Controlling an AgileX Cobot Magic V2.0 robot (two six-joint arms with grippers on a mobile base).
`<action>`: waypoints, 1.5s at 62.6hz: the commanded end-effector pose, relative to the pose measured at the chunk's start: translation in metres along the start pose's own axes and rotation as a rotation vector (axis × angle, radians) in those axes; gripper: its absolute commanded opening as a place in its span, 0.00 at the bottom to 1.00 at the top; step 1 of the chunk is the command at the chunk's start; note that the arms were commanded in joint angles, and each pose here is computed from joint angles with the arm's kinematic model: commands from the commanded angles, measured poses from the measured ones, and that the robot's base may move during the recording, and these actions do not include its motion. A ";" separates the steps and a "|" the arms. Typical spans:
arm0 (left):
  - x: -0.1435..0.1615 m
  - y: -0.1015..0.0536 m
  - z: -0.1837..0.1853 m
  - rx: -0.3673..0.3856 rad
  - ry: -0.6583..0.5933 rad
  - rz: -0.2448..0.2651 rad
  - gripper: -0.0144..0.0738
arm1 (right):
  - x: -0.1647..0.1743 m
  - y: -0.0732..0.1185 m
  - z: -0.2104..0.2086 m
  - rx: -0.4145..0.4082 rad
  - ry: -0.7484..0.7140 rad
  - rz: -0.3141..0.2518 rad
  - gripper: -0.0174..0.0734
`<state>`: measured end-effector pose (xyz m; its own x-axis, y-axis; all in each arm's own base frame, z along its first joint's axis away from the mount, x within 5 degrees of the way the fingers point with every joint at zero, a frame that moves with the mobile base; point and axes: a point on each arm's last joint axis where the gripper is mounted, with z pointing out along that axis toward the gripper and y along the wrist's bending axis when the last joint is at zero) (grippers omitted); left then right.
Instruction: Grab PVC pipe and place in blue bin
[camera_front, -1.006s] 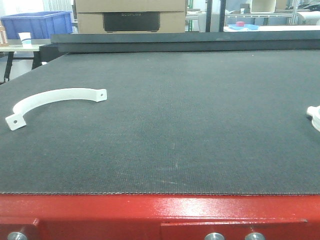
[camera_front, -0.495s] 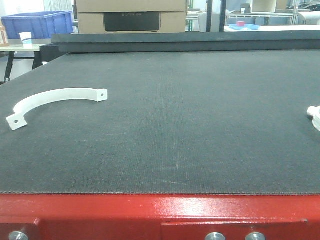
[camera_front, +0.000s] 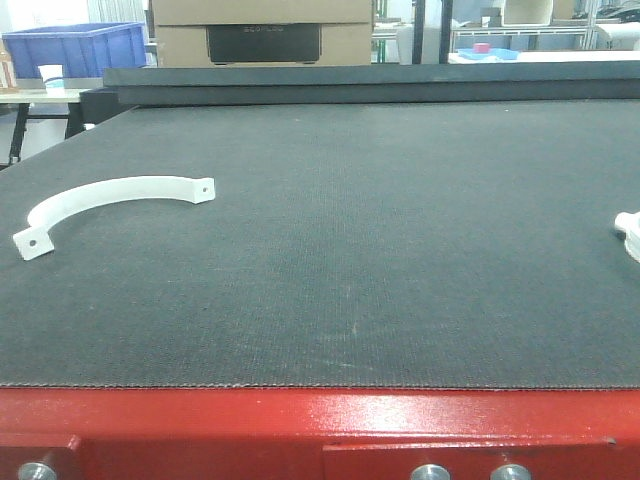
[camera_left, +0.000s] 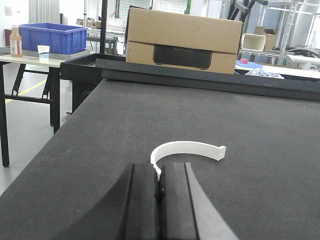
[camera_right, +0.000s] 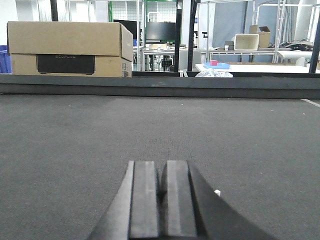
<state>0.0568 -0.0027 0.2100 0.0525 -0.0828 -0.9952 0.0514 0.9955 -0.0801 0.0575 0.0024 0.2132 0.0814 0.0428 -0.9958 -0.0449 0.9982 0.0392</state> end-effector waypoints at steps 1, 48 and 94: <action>-0.002 0.000 -0.001 0.001 -0.019 -0.003 0.04 | -0.002 0.000 0.000 0.007 -0.021 -0.002 0.01; -0.083 -0.006 -0.016 0.006 -0.358 0.064 0.04 | -0.106 0.002 -0.013 0.000 -0.399 0.050 0.01; -0.194 -0.020 0.093 0.044 0.509 0.145 0.04 | -0.169 0.012 0.101 -0.033 0.520 0.042 0.01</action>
<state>0.1240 -0.0084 0.4082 -0.3039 0.1052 -0.9469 0.1023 0.9917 0.0774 0.1315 0.0109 0.3939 -0.3132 0.0592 -0.9478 -0.0750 0.9934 0.0869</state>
